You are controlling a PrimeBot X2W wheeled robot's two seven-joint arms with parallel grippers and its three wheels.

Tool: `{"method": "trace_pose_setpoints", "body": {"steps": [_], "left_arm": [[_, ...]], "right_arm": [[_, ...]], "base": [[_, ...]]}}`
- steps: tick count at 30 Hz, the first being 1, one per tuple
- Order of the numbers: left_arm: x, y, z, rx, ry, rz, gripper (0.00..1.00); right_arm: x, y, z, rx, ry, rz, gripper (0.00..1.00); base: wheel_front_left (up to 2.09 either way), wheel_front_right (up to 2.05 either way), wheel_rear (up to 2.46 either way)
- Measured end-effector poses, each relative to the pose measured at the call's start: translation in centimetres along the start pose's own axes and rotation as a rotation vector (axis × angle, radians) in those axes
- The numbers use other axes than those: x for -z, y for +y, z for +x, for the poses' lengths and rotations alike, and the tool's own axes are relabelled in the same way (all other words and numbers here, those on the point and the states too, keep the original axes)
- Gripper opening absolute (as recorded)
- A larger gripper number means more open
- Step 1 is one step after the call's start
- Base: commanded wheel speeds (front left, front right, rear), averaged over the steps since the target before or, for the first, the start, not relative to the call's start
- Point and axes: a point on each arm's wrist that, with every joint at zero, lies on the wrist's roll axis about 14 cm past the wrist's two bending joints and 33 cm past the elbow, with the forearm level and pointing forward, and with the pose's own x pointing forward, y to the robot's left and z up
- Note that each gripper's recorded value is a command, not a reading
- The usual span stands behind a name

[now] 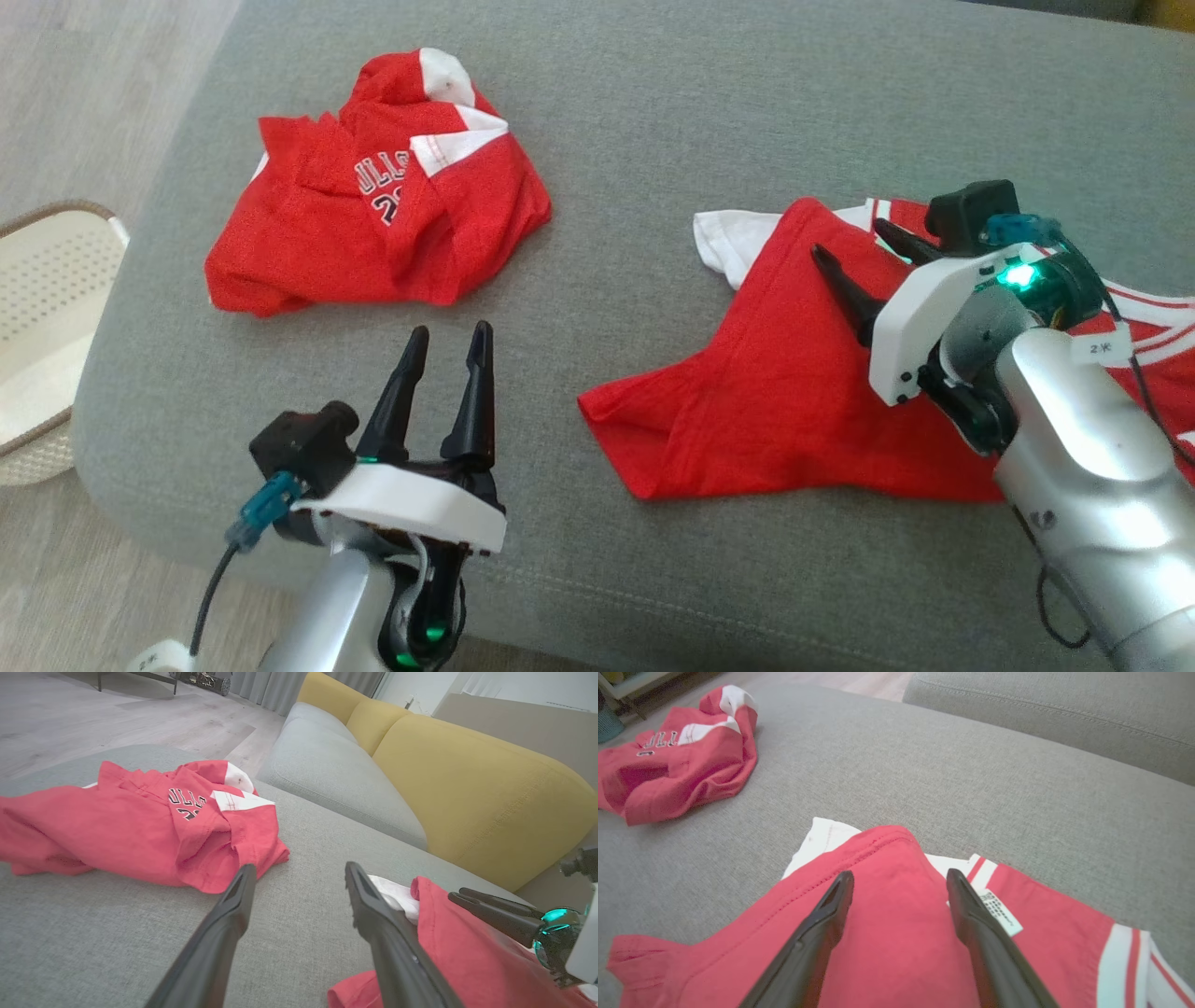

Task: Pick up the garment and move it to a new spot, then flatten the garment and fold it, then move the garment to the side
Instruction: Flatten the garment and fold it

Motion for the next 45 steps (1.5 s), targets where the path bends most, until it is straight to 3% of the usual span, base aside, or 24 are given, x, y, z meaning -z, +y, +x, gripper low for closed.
{"method": "trace_pose_setpoints", "body": {"steps": [5,6,7,11,16,23,27,30,33,38,45], "left_arm": [[0.0,0.7,-0.2,-0.029,0.002,-0.003,1.00],[0.0,0.8,-0.2,-0.031,0.002,-0.002,1.00],[0.0,0.8,-0.2,-0.032,0.002,-0.002,1.00],[0.2,0.8,-0.1,-0.032,0.006,-0.002,1.00],[0.1,0.2,0.1,-0.013,0.004,-0.005,1.00],[-0.5,-1.2,0.4,0.032,-0.018,-0.003,1.00],[-1.7,-2.1,0.3,0.052,-0.055,0.001,1.00],[-2.4,-2.1,-0.2,0.048,-0.077,0.000,1.00],[-2.4,-2.3,-1.0,0.054,-0.081,-0.008,1.00],[-2.4,-3.0,-1.2,0.075,-0.082,-0.011,1.00],[-2.4,-3.6,-1.2,0.093,-0.083,-0.008,1.00]], "right_arm": [[1.6,-0.6,0.9,0.007,0.076,-0.040,1.00],[1.9,-0.6,1.0,0.007,0.090,-0.034,0.84],[2.2,-0.6,1.1,0.005,0.101,-0.028,0.00],[3.0,-0.6,1.0,0.001,0.121,-0.017,0.00],[1.0,-1.0,0.5,0.011,0.017,-0.012,0.00],[-4.0,-0.7,-2.2,0.022,-0.220,-0.064,0.00],[-8.9,1.3,-5.6,-0.005,-0.419,-0.105,0.00],[-10.0,2.5,-8.0,-0.011,-0.489,-0.127,0.00],[-8.3,5.6,-9.7,-0.072,-0.459,-0.114,0.00],[-1.9,10.6,-11.9,-0.197,-0.268,-0.089,0.00],[4.9,12.2,-14.5,-0.253,-0.007,-0.028,0.00]], "base": [[0.00,0.00,0.00],[0.00,0.00,0.00],[0.00,0.00,0.00],[0.00,0.00,0.00],[0.00,0.00,0.00],[0.00,0.00,0.00],[0.00,0.00,0.00],[0.00,0.00,0.00],[0.00,0.00,0.00],[0.00,0.00,0.00],[0.00,0.00,0.00]]}}
